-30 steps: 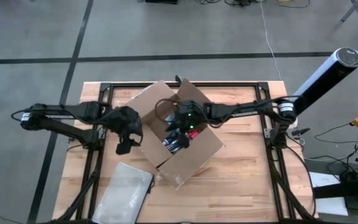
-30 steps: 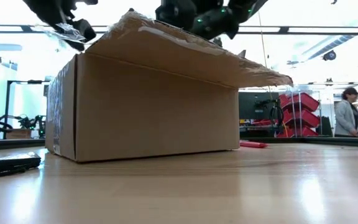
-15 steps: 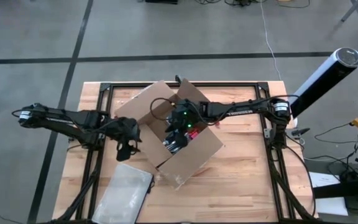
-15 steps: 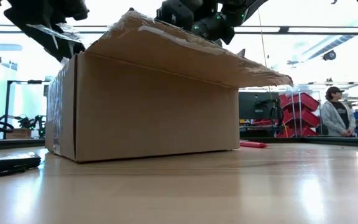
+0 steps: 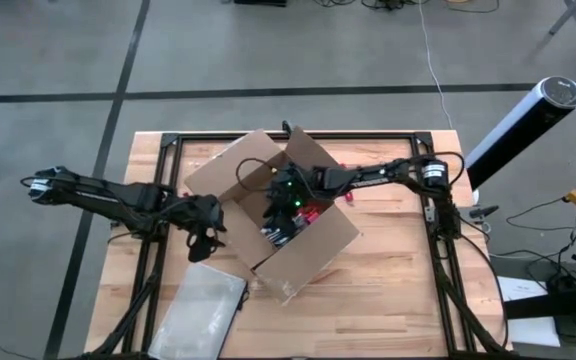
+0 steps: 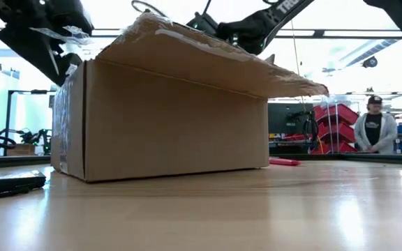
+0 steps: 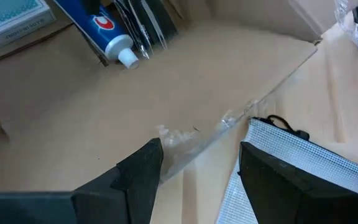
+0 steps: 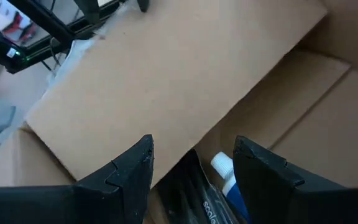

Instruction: Unpack boxes

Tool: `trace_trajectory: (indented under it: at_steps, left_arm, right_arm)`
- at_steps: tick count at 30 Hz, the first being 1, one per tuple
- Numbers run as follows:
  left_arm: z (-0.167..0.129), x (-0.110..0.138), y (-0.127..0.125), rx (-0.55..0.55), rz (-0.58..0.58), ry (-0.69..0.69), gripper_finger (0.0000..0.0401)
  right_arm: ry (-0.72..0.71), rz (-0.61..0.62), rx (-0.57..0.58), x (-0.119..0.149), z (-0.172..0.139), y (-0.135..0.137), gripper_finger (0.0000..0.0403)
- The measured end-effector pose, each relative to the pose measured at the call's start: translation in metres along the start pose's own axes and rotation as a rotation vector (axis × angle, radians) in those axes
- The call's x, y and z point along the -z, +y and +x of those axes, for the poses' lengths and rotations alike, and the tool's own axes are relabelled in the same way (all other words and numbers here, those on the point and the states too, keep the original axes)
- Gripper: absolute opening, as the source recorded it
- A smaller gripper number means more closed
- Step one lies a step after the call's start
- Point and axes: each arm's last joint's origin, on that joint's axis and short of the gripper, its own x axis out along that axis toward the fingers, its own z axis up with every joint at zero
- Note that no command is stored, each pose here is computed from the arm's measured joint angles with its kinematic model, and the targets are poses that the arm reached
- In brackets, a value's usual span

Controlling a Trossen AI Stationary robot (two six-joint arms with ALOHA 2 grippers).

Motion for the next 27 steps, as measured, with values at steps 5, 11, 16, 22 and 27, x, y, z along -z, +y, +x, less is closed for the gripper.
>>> trace_trajectory:
  at_steps: [5,11,16,22,27]
  left_arm:
    - [0.006,0.002,0.001,0.003,-0.003,-0.02,0.0195]
    - [0.007,0.002,0.001,0.007,-0.003,-0.029,0.0188]
    - [-0.006,-0.01,-0.004,0.031,0.014,-0.063,0.0183]
    - [-0.028,-0.025,-0.011,0.037,0.06,-0.082,0.0182]
    - [-0.04,-0.031,-0.015,0.04,0.083,-0.093,0.0182]
  right_arm:
    - [0.035,0.041,-0.081,0.002,0.017,-0.008,0.0192]
    - [0.064,0.066,-0.097,0.004,0.028,-0.016,0.0192]
    - [0.067,0.071,-0.11,0.004,0.027,-0.019,0.0192]
    - [0.071,0.073,-0.13,0.004,0.026,-0.019,0.0192]
    - [0.07,0.075,-0.168,0.003,0.026,-0.018,0.0192]
